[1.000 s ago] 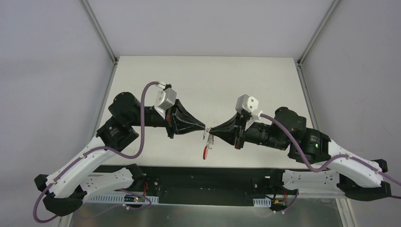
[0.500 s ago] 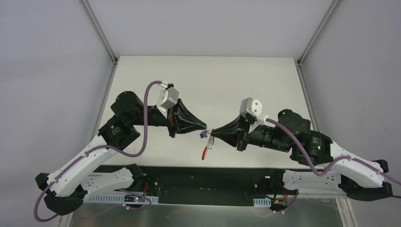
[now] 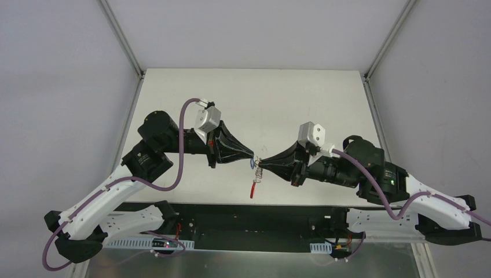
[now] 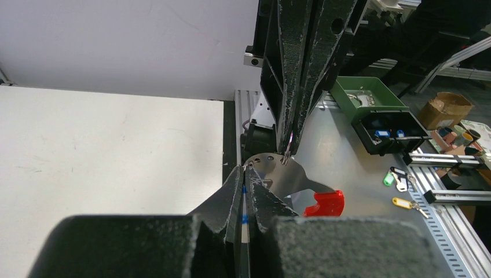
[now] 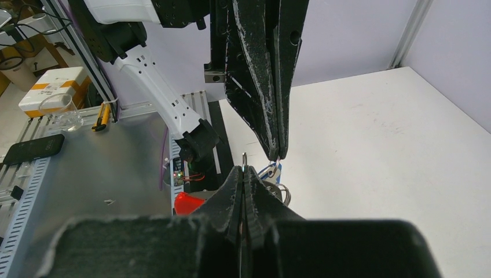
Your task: Put the keys on the keyring
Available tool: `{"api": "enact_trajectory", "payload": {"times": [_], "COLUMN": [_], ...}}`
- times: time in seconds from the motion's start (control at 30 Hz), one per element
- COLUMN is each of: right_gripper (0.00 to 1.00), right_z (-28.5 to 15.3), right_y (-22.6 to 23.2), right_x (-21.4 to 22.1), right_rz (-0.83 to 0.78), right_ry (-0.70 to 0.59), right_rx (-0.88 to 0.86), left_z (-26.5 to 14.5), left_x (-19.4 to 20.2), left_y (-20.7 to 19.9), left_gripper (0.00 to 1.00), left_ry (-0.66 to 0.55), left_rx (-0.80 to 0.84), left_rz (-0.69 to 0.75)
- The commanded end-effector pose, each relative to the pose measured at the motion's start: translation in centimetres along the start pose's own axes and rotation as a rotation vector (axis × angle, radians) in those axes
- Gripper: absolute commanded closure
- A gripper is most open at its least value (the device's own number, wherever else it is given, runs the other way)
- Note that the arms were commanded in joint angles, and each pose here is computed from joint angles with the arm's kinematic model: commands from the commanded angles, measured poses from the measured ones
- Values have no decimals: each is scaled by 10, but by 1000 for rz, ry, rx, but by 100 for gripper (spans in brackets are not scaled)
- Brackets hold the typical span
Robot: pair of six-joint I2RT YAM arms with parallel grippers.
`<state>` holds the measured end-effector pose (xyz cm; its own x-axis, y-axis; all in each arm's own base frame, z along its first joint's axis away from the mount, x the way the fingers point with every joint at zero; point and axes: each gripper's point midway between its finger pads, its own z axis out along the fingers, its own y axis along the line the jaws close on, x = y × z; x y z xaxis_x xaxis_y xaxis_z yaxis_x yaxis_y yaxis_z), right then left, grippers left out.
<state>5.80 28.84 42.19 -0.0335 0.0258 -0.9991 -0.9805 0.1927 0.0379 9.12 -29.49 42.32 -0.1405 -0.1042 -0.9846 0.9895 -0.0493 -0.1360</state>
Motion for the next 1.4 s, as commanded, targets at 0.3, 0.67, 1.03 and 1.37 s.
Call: {"api": "enact_trajectory", "payload": {"times": [0.3, 0.67, 1.03, 1.37], "right_gripper": [100, 100, 100, 100], "right_z": [-5, -8, -6, 6], "right_y": [-28, -61, -82, -81], "right_x": [-21, -23, -14, 4], "right_rz": [-53, -139, -221, -464], "right_ry": [-129, -193, -250, -311], "right_rx": [163, 363, 499, 511], "left_z": [-7, -16, -17, -16], "left_x": [-29, -27, -27, -23], "left_y": [-17, -7, 4, 11], "left_gripper": [100, 100, 100, 100], "left_ry": [-60, -24, -2, 15], "left_rx": [25, -76, -139, -158], "left_rz": [59, 70, 65, 67]}}
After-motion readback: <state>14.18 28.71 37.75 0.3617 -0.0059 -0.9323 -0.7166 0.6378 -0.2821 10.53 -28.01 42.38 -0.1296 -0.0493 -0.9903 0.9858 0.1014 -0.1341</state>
